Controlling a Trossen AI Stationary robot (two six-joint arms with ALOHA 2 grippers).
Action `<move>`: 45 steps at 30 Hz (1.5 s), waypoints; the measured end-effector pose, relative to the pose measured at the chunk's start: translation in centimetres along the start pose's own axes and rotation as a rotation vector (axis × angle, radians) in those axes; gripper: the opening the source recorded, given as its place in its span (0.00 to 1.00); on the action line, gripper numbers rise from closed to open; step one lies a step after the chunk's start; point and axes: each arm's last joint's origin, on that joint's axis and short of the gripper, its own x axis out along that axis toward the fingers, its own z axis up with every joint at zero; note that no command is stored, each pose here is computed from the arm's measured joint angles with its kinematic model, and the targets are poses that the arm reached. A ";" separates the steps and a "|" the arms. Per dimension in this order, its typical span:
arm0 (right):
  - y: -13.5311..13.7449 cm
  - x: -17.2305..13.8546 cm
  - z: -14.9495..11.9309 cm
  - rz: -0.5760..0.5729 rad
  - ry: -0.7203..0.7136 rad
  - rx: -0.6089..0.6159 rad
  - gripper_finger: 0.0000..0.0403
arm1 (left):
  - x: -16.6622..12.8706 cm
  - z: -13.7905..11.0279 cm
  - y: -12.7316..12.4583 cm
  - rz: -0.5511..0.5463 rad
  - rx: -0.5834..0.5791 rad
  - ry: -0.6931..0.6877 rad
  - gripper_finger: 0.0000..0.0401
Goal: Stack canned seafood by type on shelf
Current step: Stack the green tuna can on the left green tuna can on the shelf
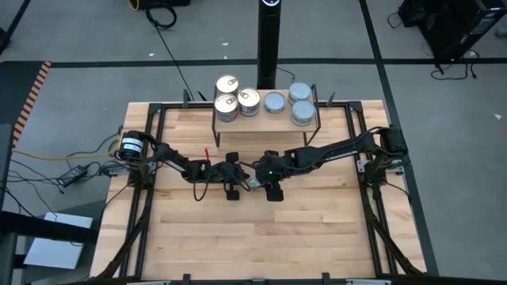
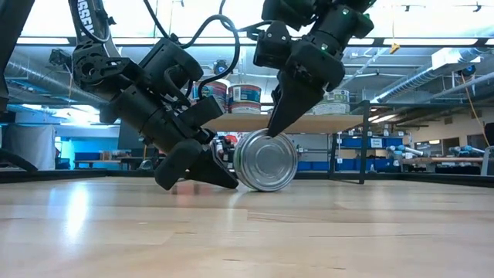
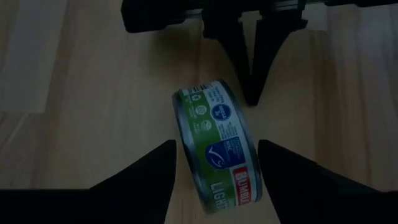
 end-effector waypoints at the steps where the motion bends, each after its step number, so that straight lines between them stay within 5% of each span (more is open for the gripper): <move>1: 0.0 0.0 0.0 0.000 0.000 0.000 0.58 | 0.0 0.0 0.0 0.000 0.000 0.000 0.01; 14: 0.0 0.0 0.0 0.000 0.005 0.000 0.37 | 0.0 0.0 -0.1 -0.003 0.000 -0.001 0.01; 29: 1.6 -1.8 -0.3 -0.098 0.043 -0.052 0.37 | -0.4 0.6 0.3 0.083 -0.002 -0.023 0.01; 35: 2.8 -5.6 2.1 -0.291 0.060 -0.117 0.37 | -0.8 0.6 0.0 -0.061 -0.022 -0.137 0.01; 45: 1.8 -10.5 5.5 -0.868 0.064 -0.325 0.37 | -1.0 0.6 -0.2 -0.125 -0.027 -0.169 0.01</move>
